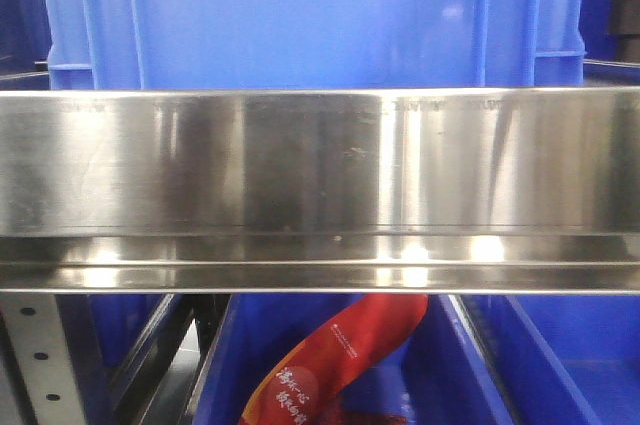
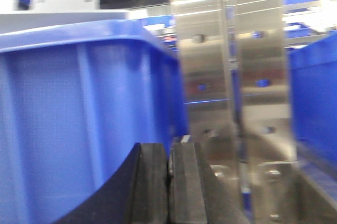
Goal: Grab PVC pipe and place in blue bin
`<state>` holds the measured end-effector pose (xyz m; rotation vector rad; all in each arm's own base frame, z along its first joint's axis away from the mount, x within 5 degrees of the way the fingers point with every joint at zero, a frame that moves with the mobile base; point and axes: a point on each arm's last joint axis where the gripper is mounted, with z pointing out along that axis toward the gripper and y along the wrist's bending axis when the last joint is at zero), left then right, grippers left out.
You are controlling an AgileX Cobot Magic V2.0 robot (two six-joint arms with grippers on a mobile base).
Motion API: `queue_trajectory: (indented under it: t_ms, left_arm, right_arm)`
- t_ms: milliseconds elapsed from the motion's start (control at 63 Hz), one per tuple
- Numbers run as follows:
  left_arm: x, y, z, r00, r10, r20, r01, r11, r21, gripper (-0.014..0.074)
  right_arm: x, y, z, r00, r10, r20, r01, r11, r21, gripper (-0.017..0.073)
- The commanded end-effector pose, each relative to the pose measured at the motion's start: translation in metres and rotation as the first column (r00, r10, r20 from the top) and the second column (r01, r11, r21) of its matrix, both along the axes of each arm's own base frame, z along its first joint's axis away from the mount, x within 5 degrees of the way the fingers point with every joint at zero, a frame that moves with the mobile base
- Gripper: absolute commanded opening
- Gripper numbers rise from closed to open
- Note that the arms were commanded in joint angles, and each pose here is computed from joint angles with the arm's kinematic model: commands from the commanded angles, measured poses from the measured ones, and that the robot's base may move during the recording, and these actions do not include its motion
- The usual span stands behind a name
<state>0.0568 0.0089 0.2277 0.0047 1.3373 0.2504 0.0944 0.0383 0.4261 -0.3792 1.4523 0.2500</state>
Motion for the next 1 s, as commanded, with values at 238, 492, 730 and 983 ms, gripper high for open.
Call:
queue_trajectory:
  t_ms: [238, 492, 730, 983]
  left_arm:
    - [-0.0026, 0.0069, 0.0018, 0.992, 0.124, 0.021, -0.123, 0.992, -0.01, -0.0111]
    - [-0.0012, 0.0017, 0.0011, 1.0, 0.028, 0.013, -0.028, 1.0, -0.011, -0.0111]
    - [-0.0004, 0.0009, -0.0025, 1.0, 0.016, -0.027, -0.016, 1.0, -0.012, -0.0111]
    - [-0.0035, 0.0003, -0.0016, 1.0, 0.015, -0.005, -0.015, 1.0, -0.006, -0.0111]
  right_arm:
    - [-0.0014, -0.0013, 0.0015, 1.0, -0.012, 0.019, 0.012, 1.0, -0.001, -0.0163]
    - [-0.0014, -0.0013, 0.0015, 1.0, -0.012, 0.019, 0.012, 1.0, -0.001, -0.0163]
    - [-0.0014, -0.0013, 0.0015, 1.0, -0.012, 0.019, 0.012, 1.0, -0.001, -0.0163]
    - [-0.0014, -0.0013, 0.0015, 1.0, -0.012, 0.019, 0.012, 1.0, -0.001, -0.0163]
